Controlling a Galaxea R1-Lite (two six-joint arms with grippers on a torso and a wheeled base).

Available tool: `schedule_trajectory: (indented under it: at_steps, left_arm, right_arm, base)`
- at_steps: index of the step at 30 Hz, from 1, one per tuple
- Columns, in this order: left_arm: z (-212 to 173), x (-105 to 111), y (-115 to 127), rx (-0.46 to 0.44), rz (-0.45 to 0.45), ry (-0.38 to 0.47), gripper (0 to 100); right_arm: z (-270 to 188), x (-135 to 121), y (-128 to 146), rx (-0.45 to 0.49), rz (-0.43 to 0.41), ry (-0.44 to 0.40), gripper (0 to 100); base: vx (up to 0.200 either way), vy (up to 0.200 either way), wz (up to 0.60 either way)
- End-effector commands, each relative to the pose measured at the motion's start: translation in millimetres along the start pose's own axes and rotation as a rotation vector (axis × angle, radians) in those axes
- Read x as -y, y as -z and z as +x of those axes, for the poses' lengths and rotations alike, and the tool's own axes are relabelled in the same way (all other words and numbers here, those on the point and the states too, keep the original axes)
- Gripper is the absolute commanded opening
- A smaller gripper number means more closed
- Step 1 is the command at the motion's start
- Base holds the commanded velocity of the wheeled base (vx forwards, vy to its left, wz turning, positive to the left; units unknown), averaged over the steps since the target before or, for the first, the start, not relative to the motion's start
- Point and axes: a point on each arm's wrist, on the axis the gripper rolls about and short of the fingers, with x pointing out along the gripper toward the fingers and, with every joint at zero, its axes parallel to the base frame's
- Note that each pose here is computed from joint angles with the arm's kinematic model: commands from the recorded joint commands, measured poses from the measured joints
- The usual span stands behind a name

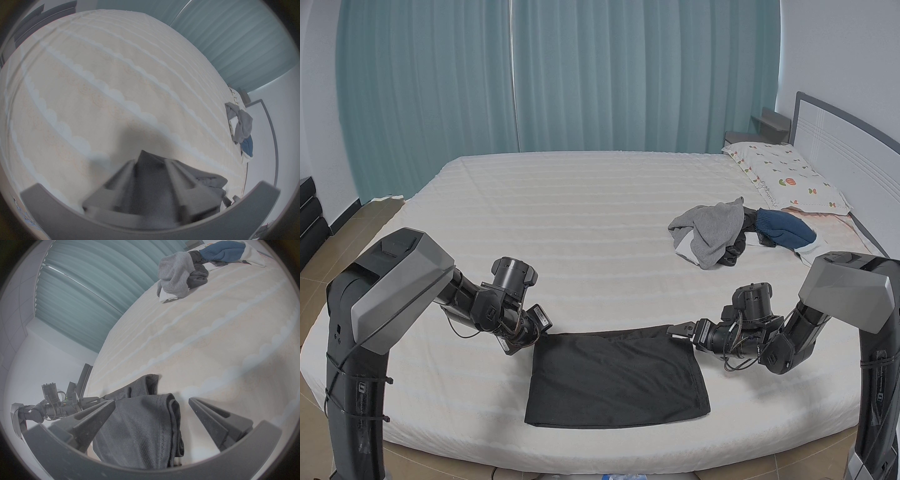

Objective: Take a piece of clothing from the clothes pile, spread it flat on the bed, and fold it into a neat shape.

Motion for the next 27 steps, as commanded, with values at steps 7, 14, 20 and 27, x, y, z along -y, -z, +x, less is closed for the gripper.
schedule_trajectory:
  at_steps: [7, 14, 20, 27]
  left_arm:
    - [0, -4, -2, 0.036, -0.012, -0.037, 0]
    - [1, -4, -1, 0.034, -0.009, -0.037, 0]
    - [1, -4, -1, 0.034, -0.009, -0.040, 0]
    - [0, -5, 0, 0.031, -0.008, -0.043, 0]
  right_arm:
    - [12, -4, 1, -0.007, -0.014, -0.015, 0]
    - [11, -7, 0, -0.019, -0.008, -0.002, 0]
    - [8, -8, -4, 0.016, -0.013, 0.023, 0]
    - [1, -16, -14, 0.061, -0.024, 0.017, 0]
  base:
    - [0.000, 0.000, 0.00]
    - [0.000, 0.000, 0.00]
    - [0.000, 0.000, 0.00]
    - [0.000, 0.000, 0.00]
